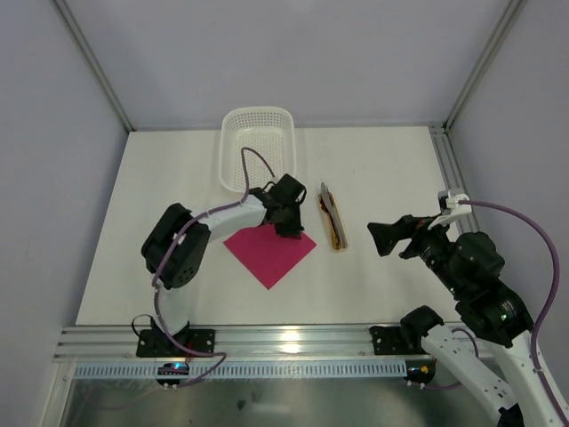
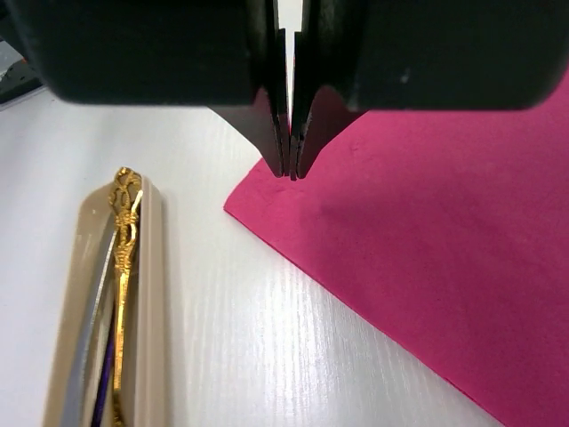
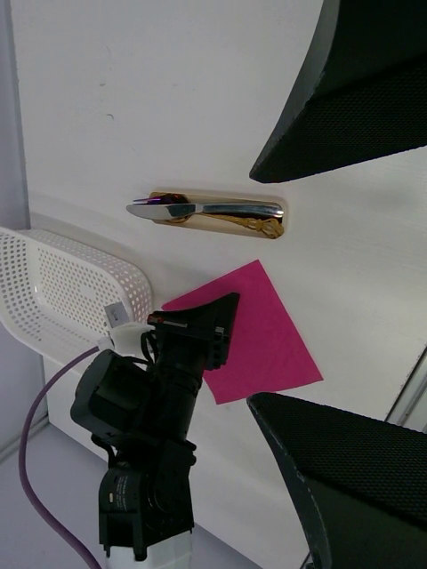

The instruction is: Place the utensils on the paper napkin and roll it up

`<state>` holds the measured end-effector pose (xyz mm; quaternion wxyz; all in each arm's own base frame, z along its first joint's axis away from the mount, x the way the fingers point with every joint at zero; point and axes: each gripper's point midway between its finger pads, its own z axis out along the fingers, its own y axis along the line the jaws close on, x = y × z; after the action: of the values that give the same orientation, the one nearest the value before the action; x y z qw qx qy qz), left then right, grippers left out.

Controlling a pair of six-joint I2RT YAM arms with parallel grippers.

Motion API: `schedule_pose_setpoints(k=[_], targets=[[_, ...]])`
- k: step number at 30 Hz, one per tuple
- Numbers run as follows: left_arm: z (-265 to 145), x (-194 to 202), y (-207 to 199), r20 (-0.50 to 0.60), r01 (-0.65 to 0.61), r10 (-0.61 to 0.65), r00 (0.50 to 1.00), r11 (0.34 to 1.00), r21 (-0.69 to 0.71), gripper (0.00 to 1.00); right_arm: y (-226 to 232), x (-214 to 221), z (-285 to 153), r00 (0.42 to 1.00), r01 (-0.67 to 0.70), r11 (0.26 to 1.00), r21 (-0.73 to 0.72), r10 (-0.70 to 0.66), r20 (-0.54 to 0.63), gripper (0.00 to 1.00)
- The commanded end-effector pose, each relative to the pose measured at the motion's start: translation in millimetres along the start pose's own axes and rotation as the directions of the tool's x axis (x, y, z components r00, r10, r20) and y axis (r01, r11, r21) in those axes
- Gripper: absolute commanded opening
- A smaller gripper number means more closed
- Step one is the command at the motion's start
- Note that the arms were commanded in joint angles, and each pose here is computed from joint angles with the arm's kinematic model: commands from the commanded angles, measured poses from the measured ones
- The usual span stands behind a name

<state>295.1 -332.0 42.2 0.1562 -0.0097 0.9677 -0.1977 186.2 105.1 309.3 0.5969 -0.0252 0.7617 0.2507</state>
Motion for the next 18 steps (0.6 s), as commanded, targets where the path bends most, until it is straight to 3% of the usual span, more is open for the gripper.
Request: schedule_pose_setpoints(k=[1, 4, 5, 9, 11, 14, 18], targets=[[-41, -28, -21, 0.107, -0.023, 0.017, 0.994, 0.998, 0.053, 0.05, -4, -1, 1, 1.0, -0.013, 1.0, 0.024, 0.013, 0.007, 1.0], [-61, -31, -2, 0.157, -0.064, 0.068, 0.985, 0.998, -0.029, 0.05, -8, 8, 11, 0.999, -0.031, 0.998, 0.055, 0.033, -0.029, 1.0], [-63, -29, 20, 0.169, -0.062, 0.081, 0.982, 0.991, -0.115, 0.05, -9, 11, 15, 0.998, -0.047, 0.997, 0.066, 0.05, -0.044, 1.0], [-66, -22, 71, 0.167, -0.066, 0.109, 0.98, 0.967, -0.245, 0.05, -12, 18, 37, 0.993, -0.062, 0.993, 0.1, 0.071, -0.091, 1.0], [-68, -20, 85, 0.174, -0.05, 0.096, 0.98, 0.966, -0.252, 0.05, -15, 23, 57, 0.992, -0.043, 0.991, 0.125, 0.058, -0.117, 0.99], [-62, -10, 101, 0.17, -0.033, 0.078, 0.982, 0.967, -0.254, 0.05, -19, 32, 87, 0.984, -0.018, 0.987, 0.157, 0.045, -0.174, 0.91], [-51, 5, 102, 0.131, -0.022, 0.051, 0.99, 0.975, -0.219, 0.05, -23, 40, 124, 0.974, 0.036, 0.984, 0.176, 0.005, -0.228, 0.74]])
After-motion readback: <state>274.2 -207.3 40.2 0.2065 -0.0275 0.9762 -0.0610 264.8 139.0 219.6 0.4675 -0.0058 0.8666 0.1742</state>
